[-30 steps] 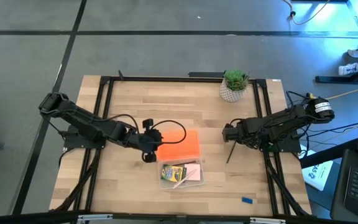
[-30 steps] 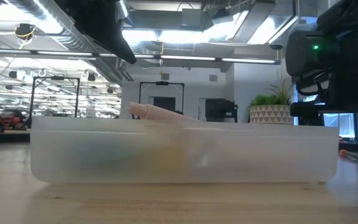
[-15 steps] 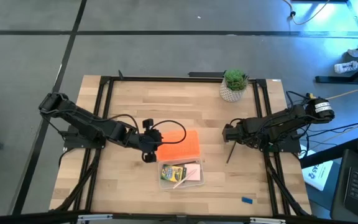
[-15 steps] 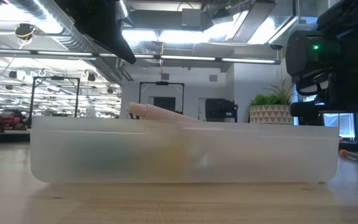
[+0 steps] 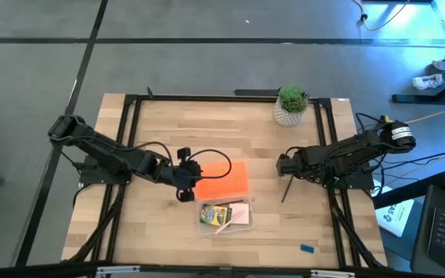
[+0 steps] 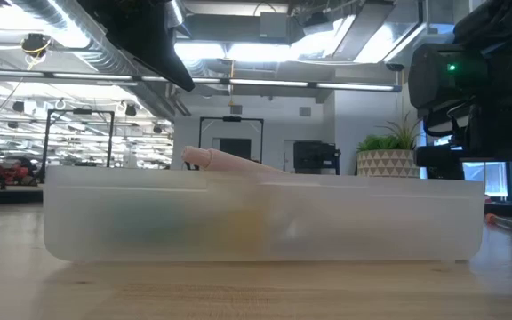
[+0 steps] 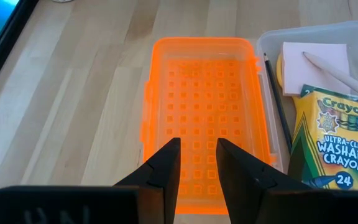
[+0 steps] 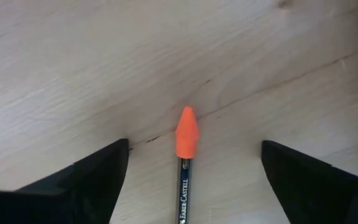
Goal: Pack school essentials
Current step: Put the black pencil into the supply box
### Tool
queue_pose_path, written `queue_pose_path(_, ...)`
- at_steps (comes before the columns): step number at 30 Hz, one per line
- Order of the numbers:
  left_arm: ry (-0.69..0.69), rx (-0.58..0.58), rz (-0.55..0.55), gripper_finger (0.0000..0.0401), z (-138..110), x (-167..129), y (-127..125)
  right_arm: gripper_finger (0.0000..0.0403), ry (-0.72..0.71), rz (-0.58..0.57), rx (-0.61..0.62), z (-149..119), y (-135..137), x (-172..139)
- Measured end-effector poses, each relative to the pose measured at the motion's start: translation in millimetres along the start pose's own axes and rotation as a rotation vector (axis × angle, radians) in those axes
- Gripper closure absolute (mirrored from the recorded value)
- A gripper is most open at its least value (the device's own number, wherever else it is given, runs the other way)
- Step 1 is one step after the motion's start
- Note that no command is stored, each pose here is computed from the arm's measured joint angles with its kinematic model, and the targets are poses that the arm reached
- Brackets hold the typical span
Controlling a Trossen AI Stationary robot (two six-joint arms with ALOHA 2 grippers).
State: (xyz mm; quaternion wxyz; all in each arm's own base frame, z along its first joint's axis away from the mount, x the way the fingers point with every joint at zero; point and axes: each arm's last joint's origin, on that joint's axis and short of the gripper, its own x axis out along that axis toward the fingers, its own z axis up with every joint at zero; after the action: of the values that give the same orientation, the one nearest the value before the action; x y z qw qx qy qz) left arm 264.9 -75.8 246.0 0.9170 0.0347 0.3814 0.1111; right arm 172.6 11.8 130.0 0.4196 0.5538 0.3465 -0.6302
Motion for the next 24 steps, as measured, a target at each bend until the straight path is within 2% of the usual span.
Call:
queue_pose_path(21,0.000,-0.001,0.000,0.0305,0.0,0.0,0.1,0.0046,0.009,0.015,-0.022,-1.6,3.8,-3.1)
queue_pose_path(24,0.000,-0.001,0.000,0.0305,0.0,0.0,0.1,0.0046,0.021,0.053,-0.037,-4.1,10.9,-9.8)
